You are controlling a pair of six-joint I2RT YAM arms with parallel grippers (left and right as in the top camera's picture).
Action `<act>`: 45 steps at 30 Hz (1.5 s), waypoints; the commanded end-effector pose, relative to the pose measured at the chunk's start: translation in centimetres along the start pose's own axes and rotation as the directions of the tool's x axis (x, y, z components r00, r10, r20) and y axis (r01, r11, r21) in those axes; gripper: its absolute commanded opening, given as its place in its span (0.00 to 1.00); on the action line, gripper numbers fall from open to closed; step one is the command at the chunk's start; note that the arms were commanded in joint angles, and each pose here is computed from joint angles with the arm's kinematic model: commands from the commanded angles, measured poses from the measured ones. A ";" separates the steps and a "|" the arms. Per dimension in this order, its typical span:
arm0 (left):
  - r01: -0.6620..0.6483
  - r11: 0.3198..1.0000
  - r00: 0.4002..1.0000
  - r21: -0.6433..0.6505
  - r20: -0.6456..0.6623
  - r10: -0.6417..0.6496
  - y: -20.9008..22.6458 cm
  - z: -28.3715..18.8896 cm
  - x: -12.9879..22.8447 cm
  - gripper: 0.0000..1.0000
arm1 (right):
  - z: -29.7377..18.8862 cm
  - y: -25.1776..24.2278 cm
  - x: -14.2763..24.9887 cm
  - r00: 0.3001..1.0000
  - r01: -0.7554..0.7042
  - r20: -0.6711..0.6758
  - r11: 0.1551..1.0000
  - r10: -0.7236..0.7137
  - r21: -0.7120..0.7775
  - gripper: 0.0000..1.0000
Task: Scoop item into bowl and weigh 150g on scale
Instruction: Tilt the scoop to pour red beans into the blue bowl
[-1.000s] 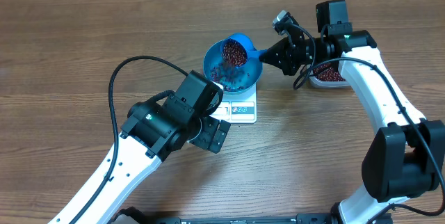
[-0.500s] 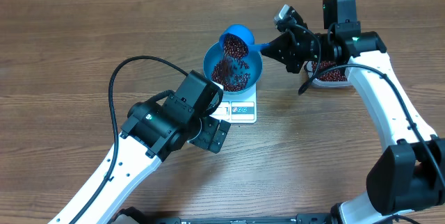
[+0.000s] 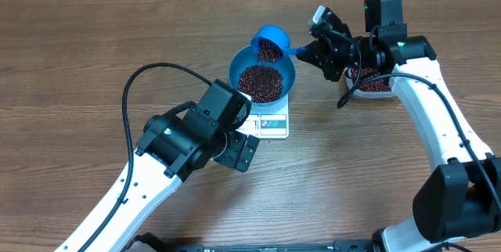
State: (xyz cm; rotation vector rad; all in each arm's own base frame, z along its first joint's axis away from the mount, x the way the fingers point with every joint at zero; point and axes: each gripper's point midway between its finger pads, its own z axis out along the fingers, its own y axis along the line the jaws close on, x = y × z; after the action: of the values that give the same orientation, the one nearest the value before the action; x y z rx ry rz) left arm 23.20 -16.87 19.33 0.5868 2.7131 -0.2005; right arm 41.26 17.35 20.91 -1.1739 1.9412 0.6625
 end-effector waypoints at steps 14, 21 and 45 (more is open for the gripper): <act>0.020 1.000 0.999 0.012 0.025 -0.020 0.0 -0.7 -0.3 1.00 | -0.1 0.3 -2.1 0.981 0.185 -0.082 0.977 -0.177 0.110 0.04; 0.020 1.000 0.999 0.012 0.025 -0.020 0.0 -0.7 -0.3 1.00 | 0.1 0.8 -1.8 0.963 0.226 -0.184 0.960 -0.195 0.164 0.04; 0.020 1.000 0.999 0.012 0.025 -0.020 0.0 -0.7 -0.3 0.99 | -0.2 3.5 -3.1 0.973 0.165 -0.194 0.968 -0.127 0.191 0.04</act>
State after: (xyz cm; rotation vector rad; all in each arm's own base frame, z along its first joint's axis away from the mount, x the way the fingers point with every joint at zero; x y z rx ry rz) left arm 23.19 -16.86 19.32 0.5869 2.7135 -0.2003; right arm 39.55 19.03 20.94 -1.3413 2.0171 0.1764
